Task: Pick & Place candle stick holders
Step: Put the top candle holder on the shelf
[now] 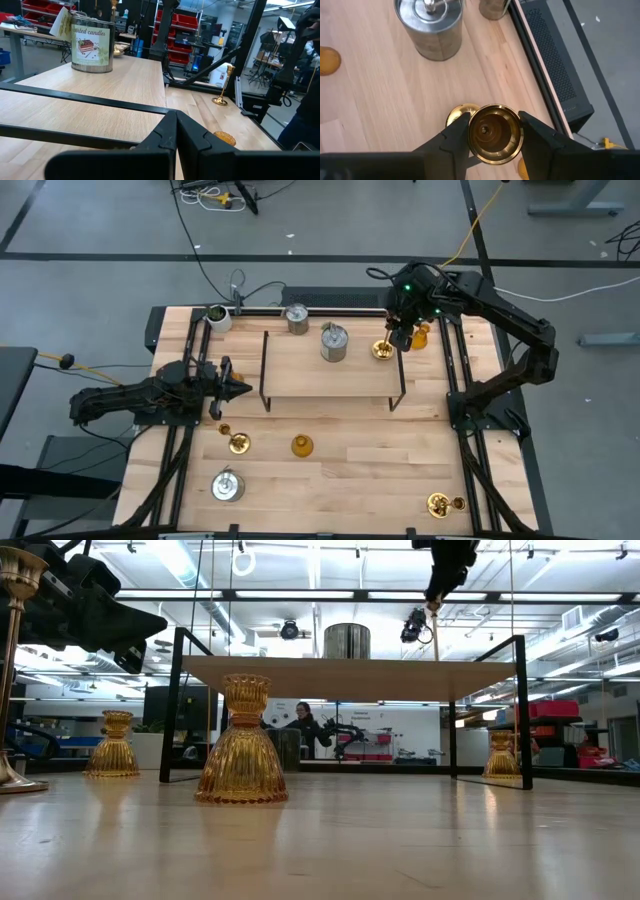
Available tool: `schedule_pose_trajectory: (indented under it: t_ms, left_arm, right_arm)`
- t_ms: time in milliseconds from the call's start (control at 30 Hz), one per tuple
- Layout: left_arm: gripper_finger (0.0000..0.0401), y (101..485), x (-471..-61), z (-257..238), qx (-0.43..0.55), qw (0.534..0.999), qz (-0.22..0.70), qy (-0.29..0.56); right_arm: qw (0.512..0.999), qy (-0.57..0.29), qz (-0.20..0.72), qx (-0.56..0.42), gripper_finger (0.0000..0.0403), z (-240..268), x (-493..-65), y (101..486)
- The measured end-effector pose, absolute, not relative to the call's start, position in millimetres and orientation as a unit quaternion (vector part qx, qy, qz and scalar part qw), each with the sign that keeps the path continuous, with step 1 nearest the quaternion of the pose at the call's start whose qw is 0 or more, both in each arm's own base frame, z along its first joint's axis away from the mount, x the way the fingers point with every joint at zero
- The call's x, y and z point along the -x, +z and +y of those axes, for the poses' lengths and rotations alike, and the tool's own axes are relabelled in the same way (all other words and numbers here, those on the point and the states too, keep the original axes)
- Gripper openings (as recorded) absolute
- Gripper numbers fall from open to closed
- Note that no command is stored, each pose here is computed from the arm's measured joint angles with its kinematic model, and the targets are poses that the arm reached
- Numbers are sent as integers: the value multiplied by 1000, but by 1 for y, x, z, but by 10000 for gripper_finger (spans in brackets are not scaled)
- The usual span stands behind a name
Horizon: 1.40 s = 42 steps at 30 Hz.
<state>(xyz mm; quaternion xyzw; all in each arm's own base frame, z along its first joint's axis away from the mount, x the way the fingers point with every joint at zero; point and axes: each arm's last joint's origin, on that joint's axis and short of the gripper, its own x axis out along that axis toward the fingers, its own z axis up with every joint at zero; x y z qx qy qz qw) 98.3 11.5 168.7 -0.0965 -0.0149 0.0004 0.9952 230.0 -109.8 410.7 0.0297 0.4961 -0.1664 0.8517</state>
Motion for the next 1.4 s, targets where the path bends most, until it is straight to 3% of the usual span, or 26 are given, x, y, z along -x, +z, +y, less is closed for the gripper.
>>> schedule_pose_trajectory:
  t_ms: [1400]
  left_arm:
    - [7, 169, -98, 11, 97, 995, -15, 0]
  right_arm:
    - [867, -166, 470, -25, 146, -104, -229, 398]
